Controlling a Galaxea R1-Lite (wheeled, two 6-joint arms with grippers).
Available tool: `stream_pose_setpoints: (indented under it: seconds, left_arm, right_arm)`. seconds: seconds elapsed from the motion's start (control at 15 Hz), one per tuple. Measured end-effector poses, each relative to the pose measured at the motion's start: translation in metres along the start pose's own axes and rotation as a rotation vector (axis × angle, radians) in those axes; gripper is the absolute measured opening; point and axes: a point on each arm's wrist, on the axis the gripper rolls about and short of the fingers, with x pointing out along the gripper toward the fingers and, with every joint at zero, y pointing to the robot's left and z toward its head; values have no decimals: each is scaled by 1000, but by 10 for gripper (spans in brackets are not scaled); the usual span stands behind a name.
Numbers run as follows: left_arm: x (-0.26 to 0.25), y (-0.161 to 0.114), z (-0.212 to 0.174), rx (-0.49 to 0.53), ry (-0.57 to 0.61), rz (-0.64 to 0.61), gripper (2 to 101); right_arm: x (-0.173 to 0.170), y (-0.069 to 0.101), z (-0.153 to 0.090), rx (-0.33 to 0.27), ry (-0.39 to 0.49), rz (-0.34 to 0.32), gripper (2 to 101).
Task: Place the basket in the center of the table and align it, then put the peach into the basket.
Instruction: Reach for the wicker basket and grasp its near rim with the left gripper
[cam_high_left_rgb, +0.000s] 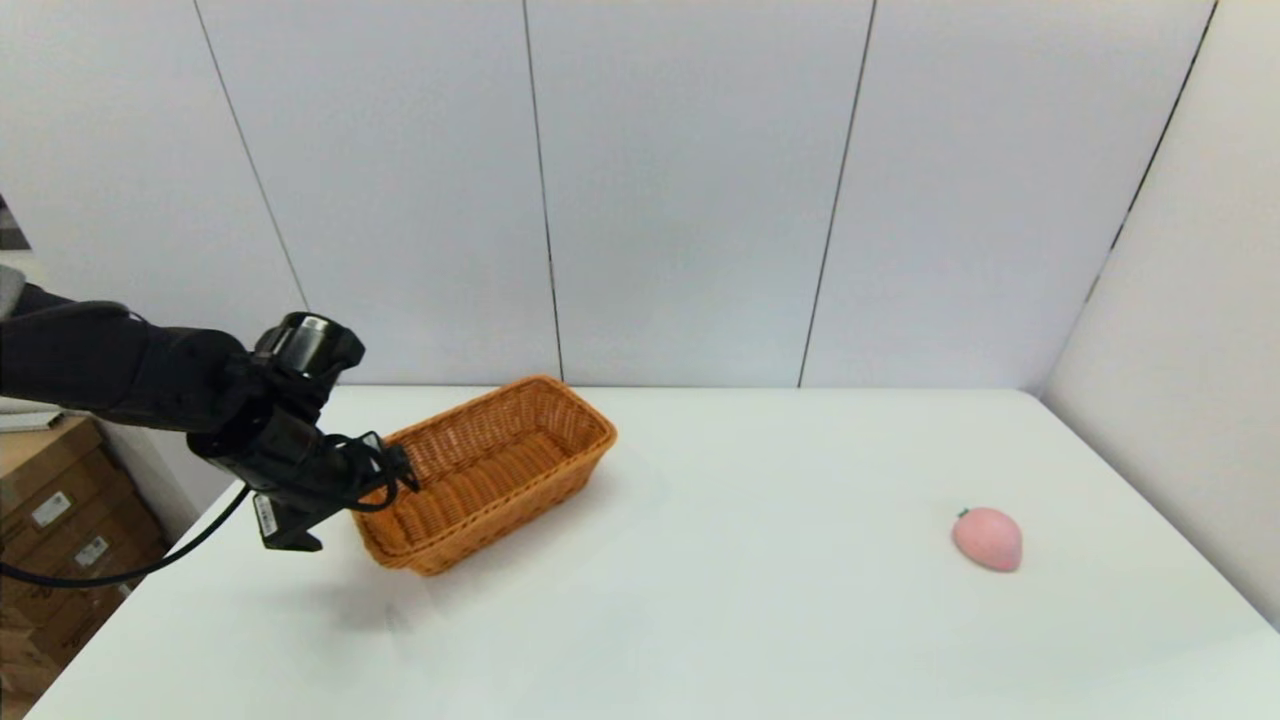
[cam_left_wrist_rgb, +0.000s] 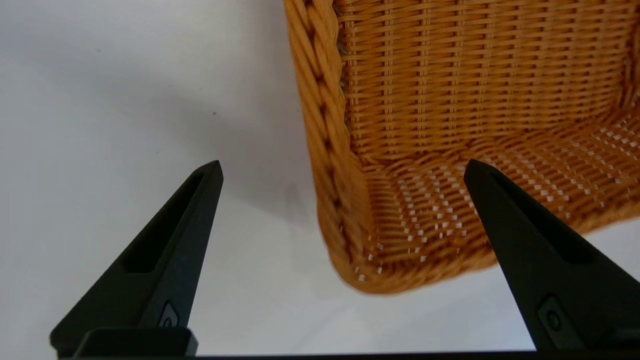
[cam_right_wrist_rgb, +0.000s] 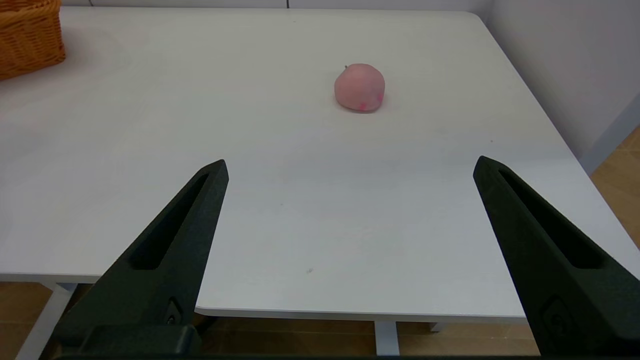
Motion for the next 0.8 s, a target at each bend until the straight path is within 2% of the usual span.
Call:
stream_pose_setpoints:
  seconds: [0.33, 0.4, 0.6, 0.8]
  left_arm:
    - [37, 5, 14, -56, 84, 32, 979]
    - [43, 9, 16, -69, 102, 39, 931]
    - [54, 15, 18, -91, 145, 41, 654]
    - [62, 17, 17, -95, 164, 51, 466]
  right_arm:
    - [0, 0, 0, 0, 0, 0, 973]
    - [0, 0, 0, 0, 0, 0, 973]
    - [0, 0, 0, 0, 0, -1, 973]
    - [0, 0, 0, 0, 0, 0, 973]
